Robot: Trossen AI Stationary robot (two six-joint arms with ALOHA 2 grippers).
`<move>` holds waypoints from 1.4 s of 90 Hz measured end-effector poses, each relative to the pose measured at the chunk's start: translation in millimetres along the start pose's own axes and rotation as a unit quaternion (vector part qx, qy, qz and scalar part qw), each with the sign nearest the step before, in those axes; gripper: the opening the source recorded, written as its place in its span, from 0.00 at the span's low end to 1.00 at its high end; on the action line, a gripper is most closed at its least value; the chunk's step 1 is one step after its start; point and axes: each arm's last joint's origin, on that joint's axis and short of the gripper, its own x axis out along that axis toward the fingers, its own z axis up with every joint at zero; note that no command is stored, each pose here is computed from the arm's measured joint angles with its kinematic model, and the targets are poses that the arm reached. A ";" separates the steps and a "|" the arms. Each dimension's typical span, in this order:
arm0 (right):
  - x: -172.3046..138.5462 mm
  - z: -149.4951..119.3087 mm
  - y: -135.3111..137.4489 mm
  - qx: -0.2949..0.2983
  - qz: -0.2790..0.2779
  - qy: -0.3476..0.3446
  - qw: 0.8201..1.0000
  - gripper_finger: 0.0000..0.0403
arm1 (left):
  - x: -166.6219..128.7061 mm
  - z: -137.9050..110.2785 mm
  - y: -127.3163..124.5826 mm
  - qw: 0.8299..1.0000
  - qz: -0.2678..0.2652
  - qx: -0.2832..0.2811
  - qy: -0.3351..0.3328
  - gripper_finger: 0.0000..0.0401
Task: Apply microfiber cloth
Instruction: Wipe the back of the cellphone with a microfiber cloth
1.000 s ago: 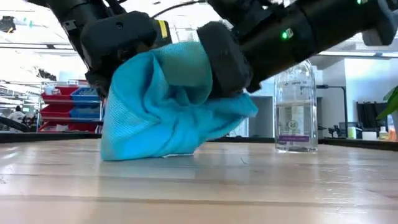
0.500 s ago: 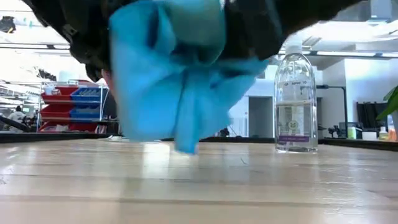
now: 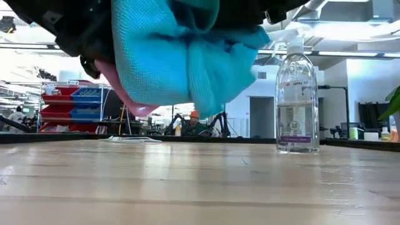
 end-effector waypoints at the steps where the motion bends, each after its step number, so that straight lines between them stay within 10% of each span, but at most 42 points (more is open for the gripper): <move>1: -1.1 0.6 0.0 -0.003 -0.004 0.000 1.000 0.00 | -0.7 1.0 -0.1 1.000 0.000 0.000 -0.003 0.01; 24: -31.1 26.3 -18.1 -0.025 -0.099 -0.010 0.995 0.00 | -16.9 16.1 1.7 0.996 -0.027 -0.033 -0.077 0.01; 51: -13.4 20.5 -11.7 0.004 0.019 -0.044 0.999 0.00 | -30.2 -3.3 31.8 0.972 -0.127 -0.091 -0.177 0.01; 103: -4.6 61.6 -39.3 0.002 -0.065 -0.101 0.993 0.00 | -30.3 -7.4 35.5 0.972 -0.125 -0.097 -0.174 0.01; 126: 10.4 46.7 -38.1 0.031 0.045 -0.076 0.996 0.00 | -29.5 -9.0 35.9 0.973 -0.125 -0.093 -0.172 0.01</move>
